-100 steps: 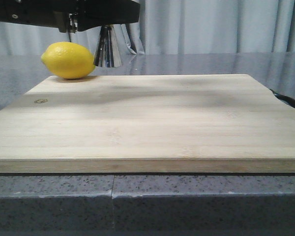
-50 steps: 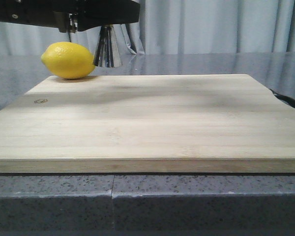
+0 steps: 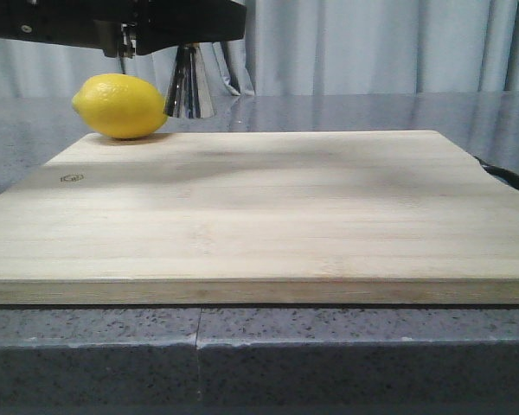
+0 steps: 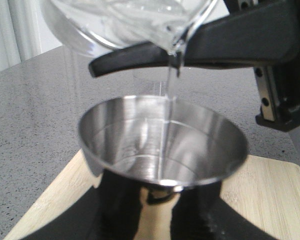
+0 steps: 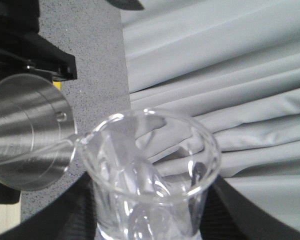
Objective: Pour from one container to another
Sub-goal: 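Tilt the beaker with the right gripper, pouring liquid into the jigger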
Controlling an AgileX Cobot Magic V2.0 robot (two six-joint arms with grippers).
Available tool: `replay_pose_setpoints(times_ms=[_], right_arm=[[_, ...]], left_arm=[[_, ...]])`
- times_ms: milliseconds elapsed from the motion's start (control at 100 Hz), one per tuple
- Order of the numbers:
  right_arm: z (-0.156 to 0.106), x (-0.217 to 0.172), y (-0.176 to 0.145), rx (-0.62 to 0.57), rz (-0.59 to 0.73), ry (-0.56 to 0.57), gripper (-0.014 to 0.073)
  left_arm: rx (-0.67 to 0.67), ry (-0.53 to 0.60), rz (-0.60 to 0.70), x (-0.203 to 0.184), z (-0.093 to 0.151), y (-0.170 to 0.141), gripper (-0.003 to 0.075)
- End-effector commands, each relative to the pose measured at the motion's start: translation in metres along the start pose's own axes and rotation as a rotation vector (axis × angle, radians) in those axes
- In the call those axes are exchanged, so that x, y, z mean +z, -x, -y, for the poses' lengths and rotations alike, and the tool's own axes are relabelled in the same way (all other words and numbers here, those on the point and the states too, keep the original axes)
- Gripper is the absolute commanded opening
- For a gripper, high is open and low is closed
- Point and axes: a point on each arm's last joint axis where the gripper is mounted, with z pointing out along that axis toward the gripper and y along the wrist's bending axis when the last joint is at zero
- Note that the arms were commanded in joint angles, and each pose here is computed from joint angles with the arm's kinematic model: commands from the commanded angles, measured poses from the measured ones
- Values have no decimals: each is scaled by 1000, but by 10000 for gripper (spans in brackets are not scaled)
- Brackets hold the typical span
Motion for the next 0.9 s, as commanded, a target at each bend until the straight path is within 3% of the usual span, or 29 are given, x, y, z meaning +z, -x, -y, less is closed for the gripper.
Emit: replay_pose_setpoints(times_ms=[0, 890], right_arm=[[22, -12, 11, -53, 66, -76, 291], [22, -12, 11, -161, 62, -77, 291]], left_arm=[[33, -45, 154, -2, 10, 34, 227], [33, -45, 154, -2, 10, 34, 227]])
